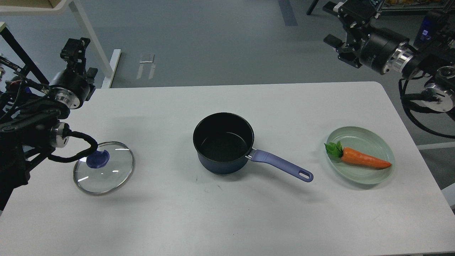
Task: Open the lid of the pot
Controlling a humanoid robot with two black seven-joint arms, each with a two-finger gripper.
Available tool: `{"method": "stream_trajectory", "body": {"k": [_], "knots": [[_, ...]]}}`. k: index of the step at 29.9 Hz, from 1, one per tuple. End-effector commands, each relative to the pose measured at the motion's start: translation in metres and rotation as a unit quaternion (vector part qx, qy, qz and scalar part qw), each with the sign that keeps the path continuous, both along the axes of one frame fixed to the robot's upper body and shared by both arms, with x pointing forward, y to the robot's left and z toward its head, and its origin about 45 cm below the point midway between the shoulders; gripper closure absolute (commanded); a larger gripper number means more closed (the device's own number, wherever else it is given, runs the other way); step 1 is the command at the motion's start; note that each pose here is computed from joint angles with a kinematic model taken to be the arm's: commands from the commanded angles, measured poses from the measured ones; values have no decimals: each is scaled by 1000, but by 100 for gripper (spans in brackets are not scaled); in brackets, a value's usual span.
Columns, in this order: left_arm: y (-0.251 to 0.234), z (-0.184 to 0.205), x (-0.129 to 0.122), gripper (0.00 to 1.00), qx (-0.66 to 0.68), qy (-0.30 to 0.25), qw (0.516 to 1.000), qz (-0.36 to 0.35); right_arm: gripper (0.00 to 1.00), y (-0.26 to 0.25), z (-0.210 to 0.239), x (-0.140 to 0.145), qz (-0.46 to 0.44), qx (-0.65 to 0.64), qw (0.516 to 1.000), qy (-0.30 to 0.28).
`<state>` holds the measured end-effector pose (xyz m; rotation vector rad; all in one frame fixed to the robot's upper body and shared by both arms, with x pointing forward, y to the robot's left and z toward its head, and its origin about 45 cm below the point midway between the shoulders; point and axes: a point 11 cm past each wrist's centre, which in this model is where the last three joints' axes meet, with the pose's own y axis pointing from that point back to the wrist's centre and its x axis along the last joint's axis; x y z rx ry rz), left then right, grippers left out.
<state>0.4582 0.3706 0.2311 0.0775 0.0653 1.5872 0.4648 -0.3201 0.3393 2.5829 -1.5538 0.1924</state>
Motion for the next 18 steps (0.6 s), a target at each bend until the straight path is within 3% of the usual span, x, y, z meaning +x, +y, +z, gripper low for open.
{"method": "stream_trajectory", "body": {"k": [1, 10, 18], "knots": [[-15, -8, 9, 1, -85, 18, 996, 7, 1, -24, -15, 11, -65, 90, 993, 32], [-46, -10, 19, 1, -194, 3, 981, -7, 0, -24, -67, 28, -156, 298, 937, 95], [-51, -7, 20, 1, -252, -5, 967, -23, 1, 24, -124, 23, -183, 473, 850, 144]]}}
